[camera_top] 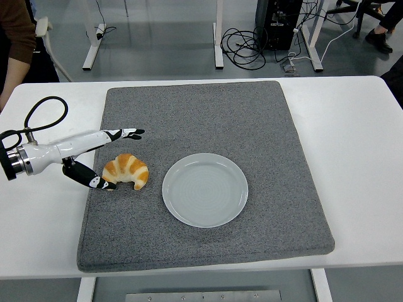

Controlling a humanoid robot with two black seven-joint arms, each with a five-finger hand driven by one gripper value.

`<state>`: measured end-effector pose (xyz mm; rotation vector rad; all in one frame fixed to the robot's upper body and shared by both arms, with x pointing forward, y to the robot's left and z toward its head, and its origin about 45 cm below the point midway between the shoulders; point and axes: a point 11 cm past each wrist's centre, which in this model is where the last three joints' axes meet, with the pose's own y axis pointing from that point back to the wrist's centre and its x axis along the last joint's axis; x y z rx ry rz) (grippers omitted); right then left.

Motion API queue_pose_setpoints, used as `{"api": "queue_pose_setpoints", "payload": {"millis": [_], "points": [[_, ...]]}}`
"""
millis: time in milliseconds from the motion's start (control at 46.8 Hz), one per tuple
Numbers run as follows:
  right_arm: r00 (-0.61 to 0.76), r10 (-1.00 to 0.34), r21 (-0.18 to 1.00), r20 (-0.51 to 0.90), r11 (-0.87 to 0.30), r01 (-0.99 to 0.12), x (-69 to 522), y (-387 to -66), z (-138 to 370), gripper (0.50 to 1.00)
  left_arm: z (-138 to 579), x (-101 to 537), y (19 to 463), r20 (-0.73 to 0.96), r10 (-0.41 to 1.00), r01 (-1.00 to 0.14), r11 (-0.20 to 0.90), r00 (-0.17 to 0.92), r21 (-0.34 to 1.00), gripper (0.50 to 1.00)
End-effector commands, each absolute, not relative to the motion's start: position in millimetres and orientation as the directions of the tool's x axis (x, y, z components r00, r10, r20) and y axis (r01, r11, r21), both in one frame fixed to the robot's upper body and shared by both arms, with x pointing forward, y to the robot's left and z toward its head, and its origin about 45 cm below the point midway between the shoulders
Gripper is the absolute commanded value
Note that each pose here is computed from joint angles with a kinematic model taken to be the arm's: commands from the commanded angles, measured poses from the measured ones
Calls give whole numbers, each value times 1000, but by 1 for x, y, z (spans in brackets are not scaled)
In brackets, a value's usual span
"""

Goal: Place the bread on the plate

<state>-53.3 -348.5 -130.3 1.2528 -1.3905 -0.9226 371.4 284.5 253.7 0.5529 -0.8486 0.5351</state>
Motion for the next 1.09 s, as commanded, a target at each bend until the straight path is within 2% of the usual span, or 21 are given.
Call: {"api": "queue_pose_setpoints", "payload": {"millis": [0, 1068], "points": [[45, -982, 962, 183, 170, -213, -53, -349, -130, 1000, 251, 375, 284, 810, 219, -642, 730, 545, 235, 946], [48, -981, 960, 187, 172, -223, -47, -350, -130, 1000, 201, 390, 283, 807, 256, -681, 696, 533, 229, 937]]}}
